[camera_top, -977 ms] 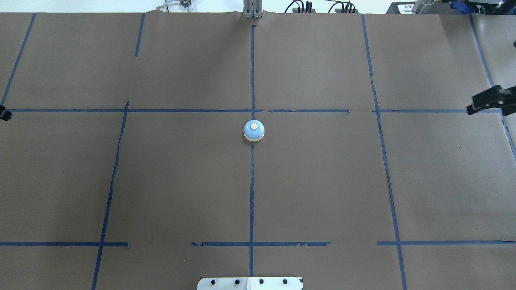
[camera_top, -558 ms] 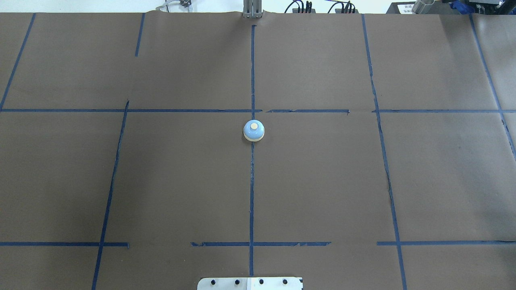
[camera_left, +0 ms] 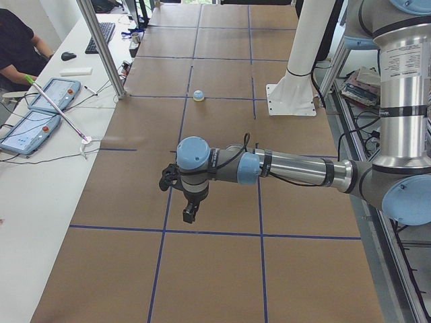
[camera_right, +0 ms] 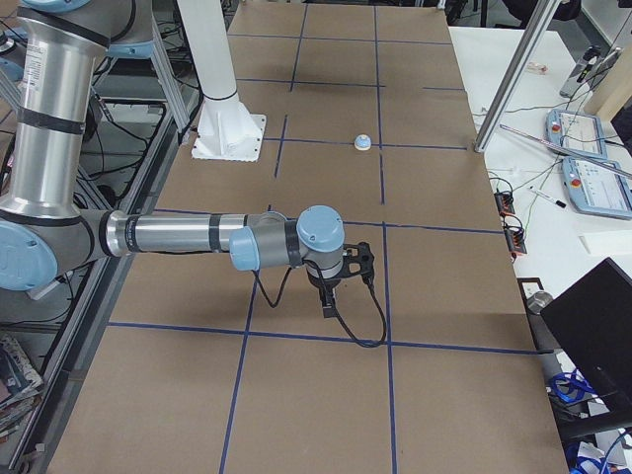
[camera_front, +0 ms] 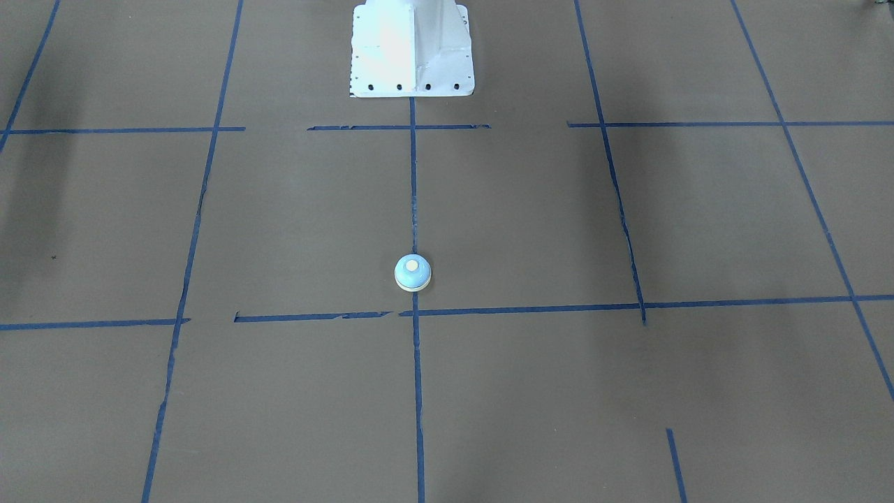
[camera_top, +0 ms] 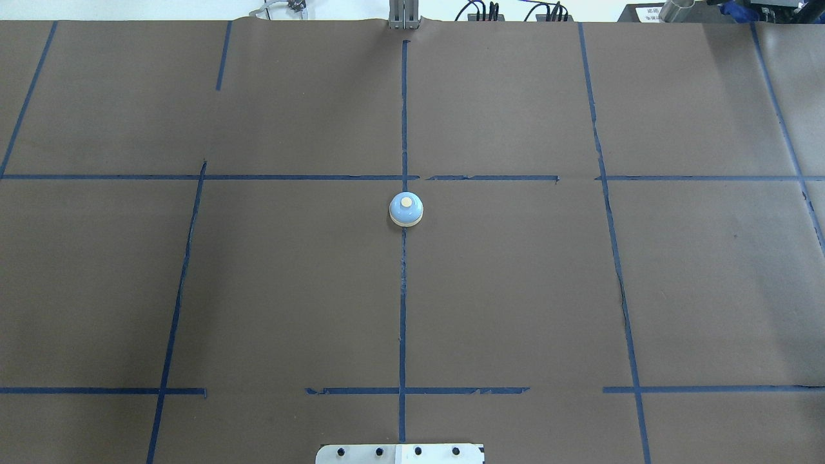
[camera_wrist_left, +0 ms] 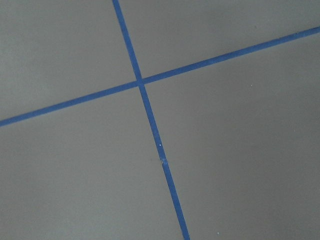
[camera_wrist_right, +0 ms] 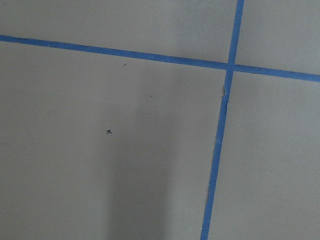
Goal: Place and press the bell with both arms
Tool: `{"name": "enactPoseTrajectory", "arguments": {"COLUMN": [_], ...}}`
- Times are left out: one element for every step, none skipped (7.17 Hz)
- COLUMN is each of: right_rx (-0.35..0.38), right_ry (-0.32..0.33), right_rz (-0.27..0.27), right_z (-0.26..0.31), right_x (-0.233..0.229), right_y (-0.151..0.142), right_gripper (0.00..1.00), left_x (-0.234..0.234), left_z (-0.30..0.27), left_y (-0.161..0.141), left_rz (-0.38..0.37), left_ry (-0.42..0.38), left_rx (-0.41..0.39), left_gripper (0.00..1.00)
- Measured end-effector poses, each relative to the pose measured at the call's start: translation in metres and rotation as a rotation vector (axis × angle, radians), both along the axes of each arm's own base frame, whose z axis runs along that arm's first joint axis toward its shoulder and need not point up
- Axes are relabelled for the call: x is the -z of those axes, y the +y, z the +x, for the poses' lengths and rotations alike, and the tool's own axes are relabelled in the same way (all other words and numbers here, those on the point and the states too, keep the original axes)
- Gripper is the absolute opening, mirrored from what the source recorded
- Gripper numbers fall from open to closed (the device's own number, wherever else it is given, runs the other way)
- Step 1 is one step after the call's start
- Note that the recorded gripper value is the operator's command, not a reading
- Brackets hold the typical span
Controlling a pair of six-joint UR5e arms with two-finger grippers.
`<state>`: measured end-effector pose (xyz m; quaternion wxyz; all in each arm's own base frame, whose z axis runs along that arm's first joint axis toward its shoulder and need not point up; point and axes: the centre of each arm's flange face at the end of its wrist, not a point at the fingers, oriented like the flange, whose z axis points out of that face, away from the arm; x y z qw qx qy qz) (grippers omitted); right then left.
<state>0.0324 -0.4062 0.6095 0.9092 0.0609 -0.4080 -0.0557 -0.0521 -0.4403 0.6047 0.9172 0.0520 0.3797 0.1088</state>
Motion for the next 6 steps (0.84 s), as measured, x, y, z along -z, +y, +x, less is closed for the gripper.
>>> {"name": "enactPoseTrajectory", "arguments": {"right_rx": [-0.001, -0.003, -0.009, -0.027, -0.044, -0.055], "right_ry": [0.002, 0.003, 0.002, -0.003, -0.005, -0.003], "right_rz": [-0.002, -0.006, -0.02, -0.041, -0.059, -0.079], "right_z": [0.0, -0.002, -0.007, -0.011, -0.013, -0.014], "right_x": [-0.001, 0.002, 0.006, 0.011, 0.017, 0.017], "right_y": [-0.001, -0.003, -0.006, -0.008, -0.008, -0.007], "right_gripper": [1.0, 1.0, 1.0, 1.0, 1.0, 1.0], "left_x": [-0.002, -0.006, -0.011, -0.014, -0.015, -0.013], "left_z": [-0.001, -0.001, -0.001, -0.002, -0.002, -0.002], "left_y": [0.005, 0.01, 0.012, 0.013, 0.014, 0.014], "left_rz": [-0.024, -0.042, -0.058, -0.068, -0.071, -0.064], "left_ry": [0.002, 0.004, 0.004, 0.003, 0.003, 0.001], "left_rx": [0.006, 0.009, 0.013, 0.017, 0.019, 0.019], "left_gripper": [1.0, 1.0, 1.0, 1.0, 1.0, 1.0]}}
